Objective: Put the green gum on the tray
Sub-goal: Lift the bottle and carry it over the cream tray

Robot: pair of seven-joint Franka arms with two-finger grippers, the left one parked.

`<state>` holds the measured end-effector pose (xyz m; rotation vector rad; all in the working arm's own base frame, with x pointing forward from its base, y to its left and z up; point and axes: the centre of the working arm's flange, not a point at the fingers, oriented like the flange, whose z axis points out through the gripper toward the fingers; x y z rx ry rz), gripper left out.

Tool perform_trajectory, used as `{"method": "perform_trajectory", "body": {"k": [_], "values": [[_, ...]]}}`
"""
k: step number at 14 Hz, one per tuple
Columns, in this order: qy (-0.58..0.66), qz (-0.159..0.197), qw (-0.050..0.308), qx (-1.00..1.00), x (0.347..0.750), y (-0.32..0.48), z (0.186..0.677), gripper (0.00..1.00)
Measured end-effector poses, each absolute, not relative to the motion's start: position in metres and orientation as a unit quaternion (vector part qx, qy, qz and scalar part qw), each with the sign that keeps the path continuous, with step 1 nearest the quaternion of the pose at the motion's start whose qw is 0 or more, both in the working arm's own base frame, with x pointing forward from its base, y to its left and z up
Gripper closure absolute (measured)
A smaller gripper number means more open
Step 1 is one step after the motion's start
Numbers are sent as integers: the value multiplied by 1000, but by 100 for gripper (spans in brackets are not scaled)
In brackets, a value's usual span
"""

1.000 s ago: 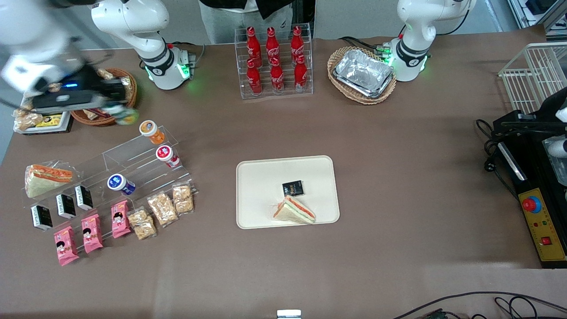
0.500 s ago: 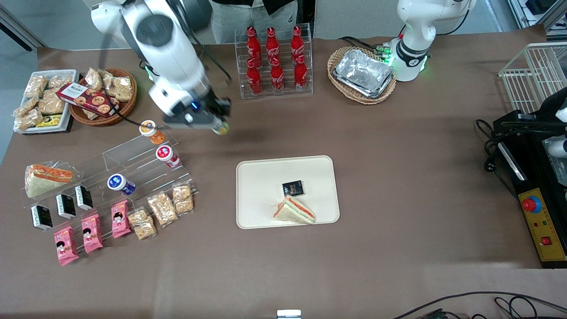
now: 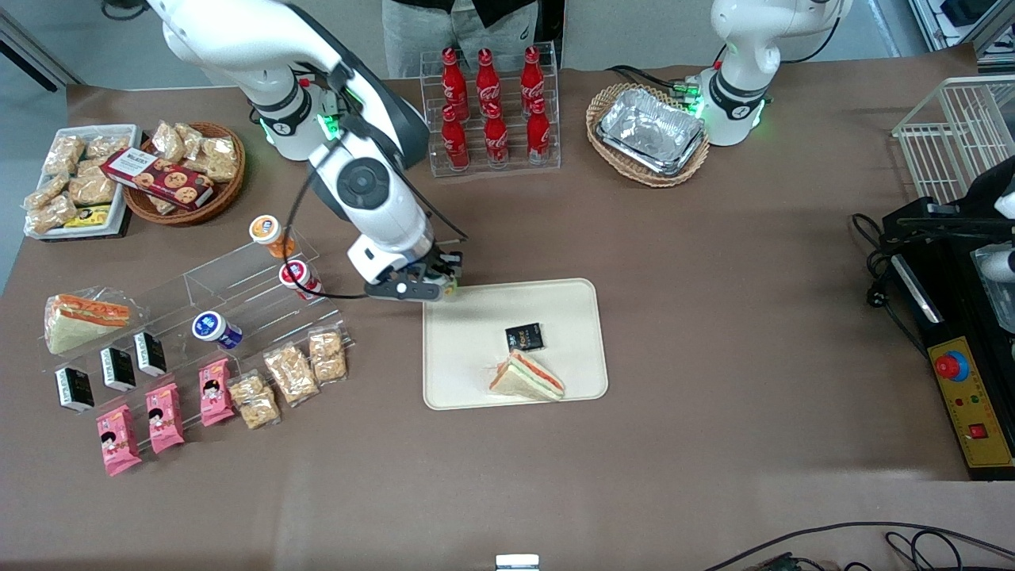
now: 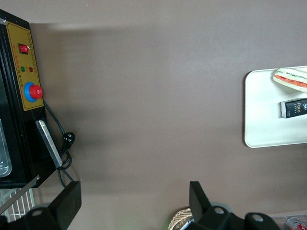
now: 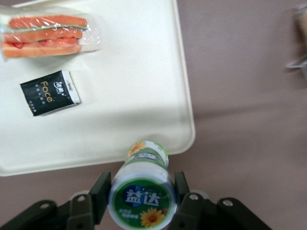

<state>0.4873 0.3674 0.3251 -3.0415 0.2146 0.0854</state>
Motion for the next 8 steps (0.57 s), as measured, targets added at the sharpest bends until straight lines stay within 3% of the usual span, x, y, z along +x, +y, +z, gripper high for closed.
{"method": "perform_trajectory", "body": {"k": [4,8], "values": [[70,28,60,-995,495,373,269,41],[73,23,57,-995,502,375,257,41]]}}
